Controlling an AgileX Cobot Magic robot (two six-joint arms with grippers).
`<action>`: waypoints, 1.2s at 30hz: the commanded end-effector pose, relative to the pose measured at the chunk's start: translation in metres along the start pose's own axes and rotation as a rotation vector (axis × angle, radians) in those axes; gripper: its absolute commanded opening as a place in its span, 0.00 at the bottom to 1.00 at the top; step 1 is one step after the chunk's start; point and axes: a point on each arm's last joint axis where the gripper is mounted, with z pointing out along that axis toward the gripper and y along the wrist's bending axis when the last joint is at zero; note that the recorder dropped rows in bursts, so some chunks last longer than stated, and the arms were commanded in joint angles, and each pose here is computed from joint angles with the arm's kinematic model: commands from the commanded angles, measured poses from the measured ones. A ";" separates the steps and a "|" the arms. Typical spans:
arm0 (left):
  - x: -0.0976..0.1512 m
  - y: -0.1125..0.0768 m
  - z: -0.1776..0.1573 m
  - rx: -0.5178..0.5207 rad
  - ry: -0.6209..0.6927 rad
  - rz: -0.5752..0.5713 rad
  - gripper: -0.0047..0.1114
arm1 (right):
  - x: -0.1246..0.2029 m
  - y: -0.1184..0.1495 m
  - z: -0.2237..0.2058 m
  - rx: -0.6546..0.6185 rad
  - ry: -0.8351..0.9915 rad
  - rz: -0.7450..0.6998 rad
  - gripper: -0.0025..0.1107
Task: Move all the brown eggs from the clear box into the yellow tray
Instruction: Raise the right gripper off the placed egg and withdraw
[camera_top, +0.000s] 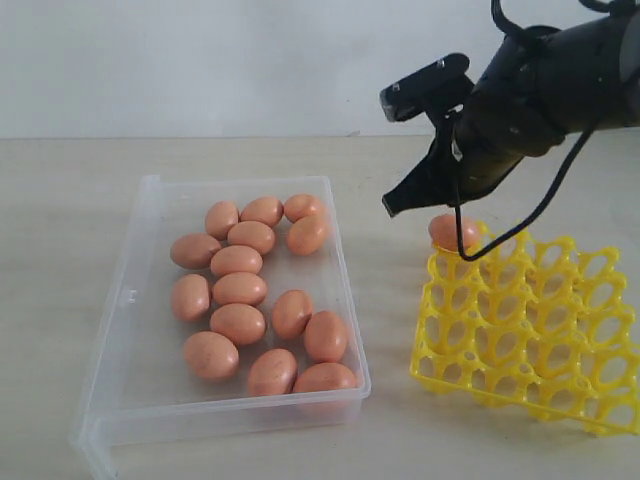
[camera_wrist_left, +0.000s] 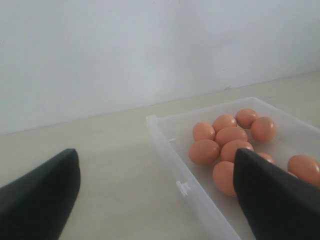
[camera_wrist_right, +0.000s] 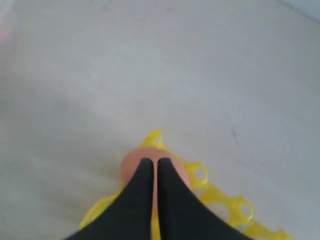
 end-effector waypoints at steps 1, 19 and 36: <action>0.001 0.000 0.000 0.000 -0.007 -0.014 0.71 | 0.018 0.005 0.006 -0.034 0.043 0.015 0.02; 0.001 0.000 0.000 0.000 -0.007 -0.014 0.71 | 0.021 -0.006 0.014 0.114 0.038 0.001 0.02; 0.001 0.000 0.000 0.000 -0.007 -0.014 0.71 | 0.033 -0.014 0.025 0.149 0.133 -0.009 0.02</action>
